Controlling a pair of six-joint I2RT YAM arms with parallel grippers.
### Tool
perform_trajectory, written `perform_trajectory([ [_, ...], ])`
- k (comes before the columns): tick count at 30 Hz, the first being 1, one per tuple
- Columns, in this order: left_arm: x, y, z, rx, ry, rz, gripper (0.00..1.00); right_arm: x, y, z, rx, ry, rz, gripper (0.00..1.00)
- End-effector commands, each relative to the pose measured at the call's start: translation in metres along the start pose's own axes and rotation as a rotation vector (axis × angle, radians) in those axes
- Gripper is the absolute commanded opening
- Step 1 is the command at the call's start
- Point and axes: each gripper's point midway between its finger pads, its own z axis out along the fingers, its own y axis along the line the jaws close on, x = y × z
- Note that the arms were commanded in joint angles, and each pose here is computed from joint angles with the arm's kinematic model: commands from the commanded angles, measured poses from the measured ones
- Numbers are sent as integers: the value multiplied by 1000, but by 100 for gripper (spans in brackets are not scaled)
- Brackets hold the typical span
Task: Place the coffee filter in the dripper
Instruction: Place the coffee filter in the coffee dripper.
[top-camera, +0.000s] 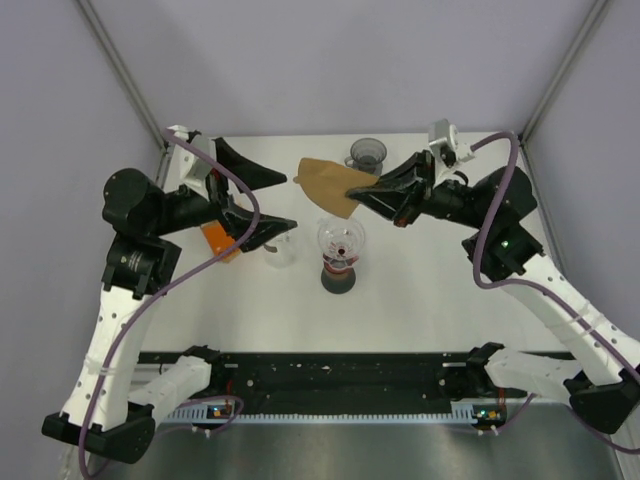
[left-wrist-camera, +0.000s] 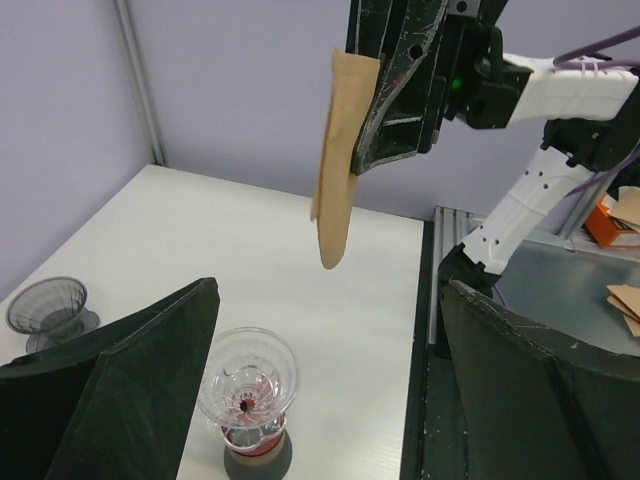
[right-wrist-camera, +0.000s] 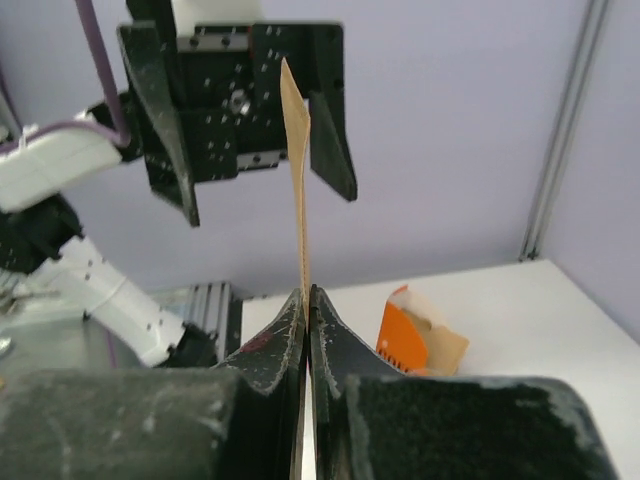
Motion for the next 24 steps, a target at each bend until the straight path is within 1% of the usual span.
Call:
perform_trajectory([
  [1,-30,10,2,-73,-90,36,99,-95,9,-2,-6,-419,-43,0],
  [3,-35,7,5,-47,-90,27,99,-105,13,-3,-37,-493,-20,0],
  [4,-42,3,7,-24,-104,50,99,-105,12,-1,-44,-508,-1,0],
  [7,-44,-1,15,16,-104,39,98,-103,10,5,-58,-549,44,0],
  [10,-47,-3,21,37,-110,27,94,-101,16,11,-100,-589,71,0],
  [13,-53,-6,25,64,-123,27,88,-94,19,23,-118,-583,90,0],
  [15,-54,-8,28,79,-122,25,80,-93,22,28,-130,-588,91,0],
  [19,-57,-12,29,94,-123,27,57,-86,23,35,-141,-574,108,0],
  [21,-57,-13,28,91,-124,29,43,-83,22,37,-148,-564,114,0],
  [23,-55,-12,27,85,-123,25,24,-79,23,40,-162,-543,123,0],
  [24,-55,-11,27,76,-125,27,19,-76,24,42,-172,-531,126,0],
])
